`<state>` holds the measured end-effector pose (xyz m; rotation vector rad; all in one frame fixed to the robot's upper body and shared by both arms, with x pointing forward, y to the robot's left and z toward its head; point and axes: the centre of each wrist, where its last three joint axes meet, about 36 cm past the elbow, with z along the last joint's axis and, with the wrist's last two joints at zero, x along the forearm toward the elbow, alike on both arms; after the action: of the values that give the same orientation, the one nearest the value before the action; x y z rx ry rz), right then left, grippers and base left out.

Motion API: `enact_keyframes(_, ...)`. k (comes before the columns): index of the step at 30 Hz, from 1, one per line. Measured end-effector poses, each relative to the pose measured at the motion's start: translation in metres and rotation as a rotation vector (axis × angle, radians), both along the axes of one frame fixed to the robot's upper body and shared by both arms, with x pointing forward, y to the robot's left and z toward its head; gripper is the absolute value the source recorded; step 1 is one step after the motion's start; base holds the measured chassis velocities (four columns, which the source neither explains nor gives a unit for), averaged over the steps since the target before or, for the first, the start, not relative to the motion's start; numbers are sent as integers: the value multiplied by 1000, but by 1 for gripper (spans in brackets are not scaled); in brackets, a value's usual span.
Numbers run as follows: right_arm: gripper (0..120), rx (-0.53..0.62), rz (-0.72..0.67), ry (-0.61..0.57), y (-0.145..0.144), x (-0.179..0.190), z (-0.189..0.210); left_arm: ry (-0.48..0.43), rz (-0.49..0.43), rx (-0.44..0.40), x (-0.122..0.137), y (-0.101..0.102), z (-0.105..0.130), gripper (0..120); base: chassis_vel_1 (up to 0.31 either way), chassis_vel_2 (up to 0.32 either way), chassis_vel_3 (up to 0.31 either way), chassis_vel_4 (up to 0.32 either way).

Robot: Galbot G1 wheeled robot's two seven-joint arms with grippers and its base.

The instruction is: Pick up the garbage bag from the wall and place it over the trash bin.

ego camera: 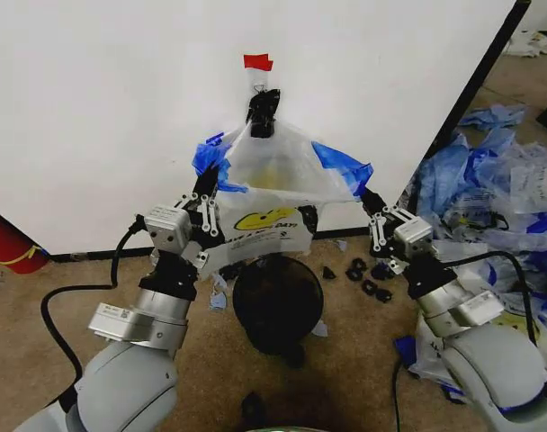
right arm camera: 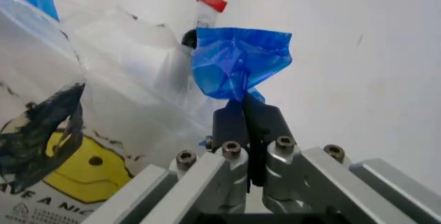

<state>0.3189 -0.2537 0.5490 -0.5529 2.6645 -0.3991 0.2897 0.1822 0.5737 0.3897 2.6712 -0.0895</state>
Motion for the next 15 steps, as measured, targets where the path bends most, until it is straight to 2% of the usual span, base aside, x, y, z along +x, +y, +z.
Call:
enact_keyframes(5,0,40,1,60,2,-3,-3,97,-10,-47,-2,-1,-3,0,0,0,0,0)
enact_keyframes(15,0,55,-11,130,4,-4,-15,216,-2,-103,-10,-7,-14,0,0,0,0,0)
